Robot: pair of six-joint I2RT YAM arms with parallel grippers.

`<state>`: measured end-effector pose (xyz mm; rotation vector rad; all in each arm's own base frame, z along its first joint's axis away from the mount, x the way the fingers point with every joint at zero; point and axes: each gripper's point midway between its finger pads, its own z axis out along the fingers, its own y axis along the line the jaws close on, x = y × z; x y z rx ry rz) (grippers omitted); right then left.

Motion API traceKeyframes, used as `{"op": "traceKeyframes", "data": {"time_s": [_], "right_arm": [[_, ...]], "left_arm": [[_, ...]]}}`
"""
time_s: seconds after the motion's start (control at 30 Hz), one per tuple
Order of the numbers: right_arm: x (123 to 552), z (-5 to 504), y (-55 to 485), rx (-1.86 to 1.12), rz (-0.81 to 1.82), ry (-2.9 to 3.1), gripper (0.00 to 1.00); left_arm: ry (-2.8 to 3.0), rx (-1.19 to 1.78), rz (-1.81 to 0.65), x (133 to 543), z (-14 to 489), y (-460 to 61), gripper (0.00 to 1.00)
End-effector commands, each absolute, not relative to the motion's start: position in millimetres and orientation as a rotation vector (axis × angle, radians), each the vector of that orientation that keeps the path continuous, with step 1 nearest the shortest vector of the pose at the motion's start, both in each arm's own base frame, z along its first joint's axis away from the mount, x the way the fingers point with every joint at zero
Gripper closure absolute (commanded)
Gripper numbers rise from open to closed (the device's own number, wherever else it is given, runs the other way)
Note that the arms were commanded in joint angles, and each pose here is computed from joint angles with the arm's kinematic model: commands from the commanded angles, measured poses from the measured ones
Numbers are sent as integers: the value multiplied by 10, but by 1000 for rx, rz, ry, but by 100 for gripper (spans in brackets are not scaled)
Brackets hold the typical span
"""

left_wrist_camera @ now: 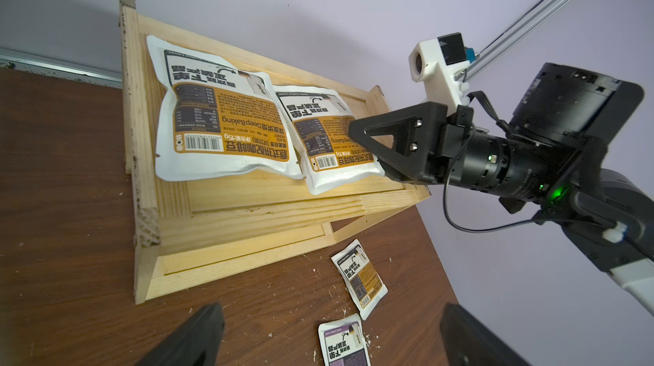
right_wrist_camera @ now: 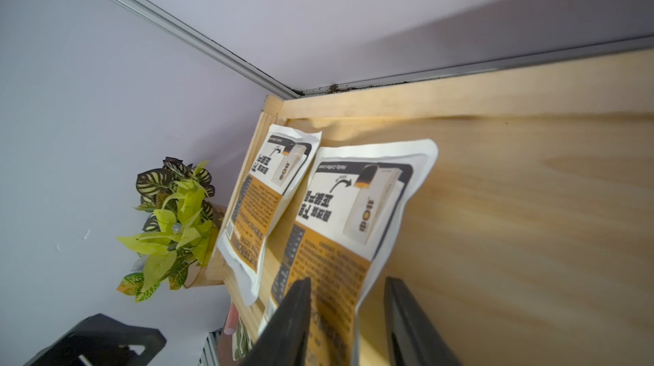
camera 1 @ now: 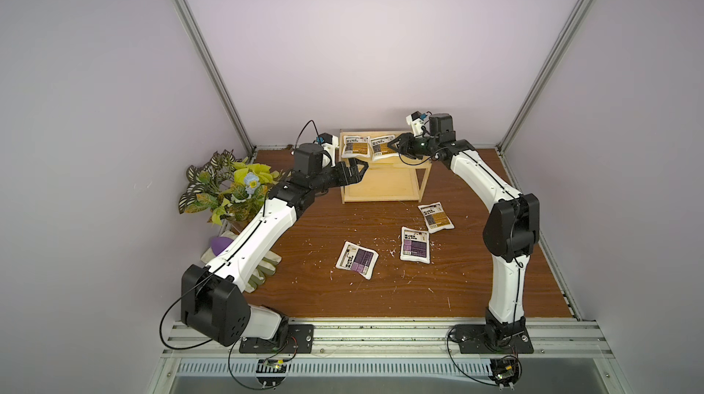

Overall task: Place the bagged coffee beans on the shelf by color
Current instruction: Place the bagged coffee beans on the shelf.

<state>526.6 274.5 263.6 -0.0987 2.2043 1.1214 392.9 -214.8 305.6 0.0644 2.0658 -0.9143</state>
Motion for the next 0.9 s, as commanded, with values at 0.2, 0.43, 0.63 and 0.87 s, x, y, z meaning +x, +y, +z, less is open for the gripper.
{"op": "traceKeyframes", "data": {"time_s": [0.2, 0.43, 0.63, 0.87], "right_arm": [[5229, 2958, 2659, -98, 1097, 2133, 55], [5109, 3047, 2627, -85, 1123, 2099, 51], [5052, 3178, 2627, -91, 1143, 2070, 49], [5012, 3292, 2622, -92, 1162, 2047, 49]], "left_arm": [[2005, 71, -922, 3915, 3223, -2101, 0], [2012, 68, -927, 3916, 3193, -2108, 0], [2011, 64, -929, 3916, 3195, -2104, 0], [2009, 58, -935, 3915, 3184, -2107, 0]]}}
